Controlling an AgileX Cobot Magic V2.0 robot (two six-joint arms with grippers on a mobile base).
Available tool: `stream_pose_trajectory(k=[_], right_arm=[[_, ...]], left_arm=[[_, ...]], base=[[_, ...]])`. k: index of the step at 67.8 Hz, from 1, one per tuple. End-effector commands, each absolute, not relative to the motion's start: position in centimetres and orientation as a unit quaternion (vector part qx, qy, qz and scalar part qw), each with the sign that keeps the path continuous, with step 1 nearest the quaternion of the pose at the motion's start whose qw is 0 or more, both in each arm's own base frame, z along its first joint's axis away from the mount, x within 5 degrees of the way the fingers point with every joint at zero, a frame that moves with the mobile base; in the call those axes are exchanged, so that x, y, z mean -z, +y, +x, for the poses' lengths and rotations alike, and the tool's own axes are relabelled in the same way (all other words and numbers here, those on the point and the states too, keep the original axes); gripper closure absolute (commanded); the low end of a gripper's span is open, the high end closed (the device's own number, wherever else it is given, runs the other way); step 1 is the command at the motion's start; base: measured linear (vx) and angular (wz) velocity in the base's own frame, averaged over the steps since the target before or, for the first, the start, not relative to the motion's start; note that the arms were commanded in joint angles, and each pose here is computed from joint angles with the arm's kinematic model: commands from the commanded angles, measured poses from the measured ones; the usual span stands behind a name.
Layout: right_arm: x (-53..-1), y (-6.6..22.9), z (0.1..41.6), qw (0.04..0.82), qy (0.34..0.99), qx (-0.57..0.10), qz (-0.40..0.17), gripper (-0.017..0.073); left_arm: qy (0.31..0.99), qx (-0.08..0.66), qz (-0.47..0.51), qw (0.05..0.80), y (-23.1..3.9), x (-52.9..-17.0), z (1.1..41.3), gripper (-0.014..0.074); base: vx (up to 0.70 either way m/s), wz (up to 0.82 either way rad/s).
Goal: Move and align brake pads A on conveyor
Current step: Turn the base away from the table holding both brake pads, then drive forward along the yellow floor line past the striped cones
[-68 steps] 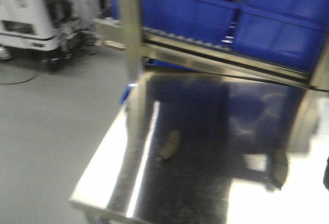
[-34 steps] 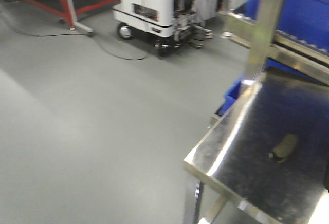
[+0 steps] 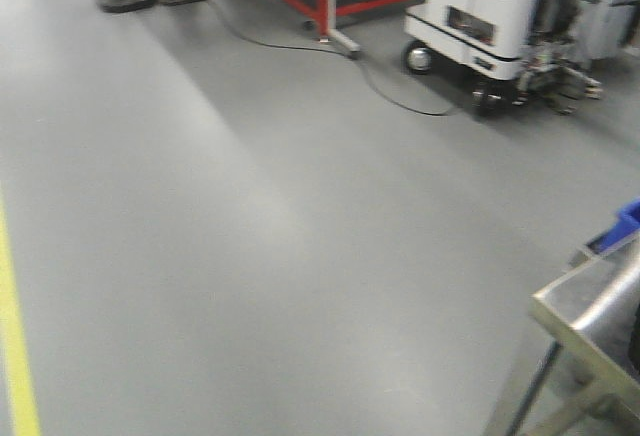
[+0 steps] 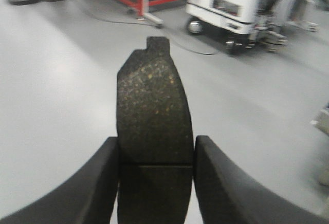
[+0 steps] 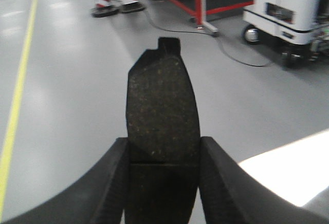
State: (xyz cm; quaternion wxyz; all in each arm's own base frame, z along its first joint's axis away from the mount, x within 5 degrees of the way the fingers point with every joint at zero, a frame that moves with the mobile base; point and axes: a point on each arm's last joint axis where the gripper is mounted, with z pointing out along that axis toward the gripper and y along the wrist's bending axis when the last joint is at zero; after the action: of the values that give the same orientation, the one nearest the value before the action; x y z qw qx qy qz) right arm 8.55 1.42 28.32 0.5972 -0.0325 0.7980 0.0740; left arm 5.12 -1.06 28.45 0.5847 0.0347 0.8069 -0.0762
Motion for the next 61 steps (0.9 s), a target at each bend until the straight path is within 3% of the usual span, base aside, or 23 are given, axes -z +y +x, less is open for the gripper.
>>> stream_pose_trajectory(k=[1,36,61], right_arm=[[-30.04,1.33,8.74,0.642,0.763,-0.073,-0.029,0.0564],[-30.04,1.33,8.74,0.642,0.763,-0.073,-0.029,0.0564],[-30.04,1.33,8.74,0.642,0.763,-0.073,-0.029,0.0564]], left_arm=[[0.775,0.088,0.027,0.626,-1.09,-30.01,5.31,0.06],[0.775,0.088,0.027,0.626,-1.09,-30.01,5.31,0.06],[0.775,0.088,0.027,0.626,-1.09,-30.01,5.31,0.06]], base=[[-0.14,0.73],[-0.06,0.71],[0.06,0.51]])
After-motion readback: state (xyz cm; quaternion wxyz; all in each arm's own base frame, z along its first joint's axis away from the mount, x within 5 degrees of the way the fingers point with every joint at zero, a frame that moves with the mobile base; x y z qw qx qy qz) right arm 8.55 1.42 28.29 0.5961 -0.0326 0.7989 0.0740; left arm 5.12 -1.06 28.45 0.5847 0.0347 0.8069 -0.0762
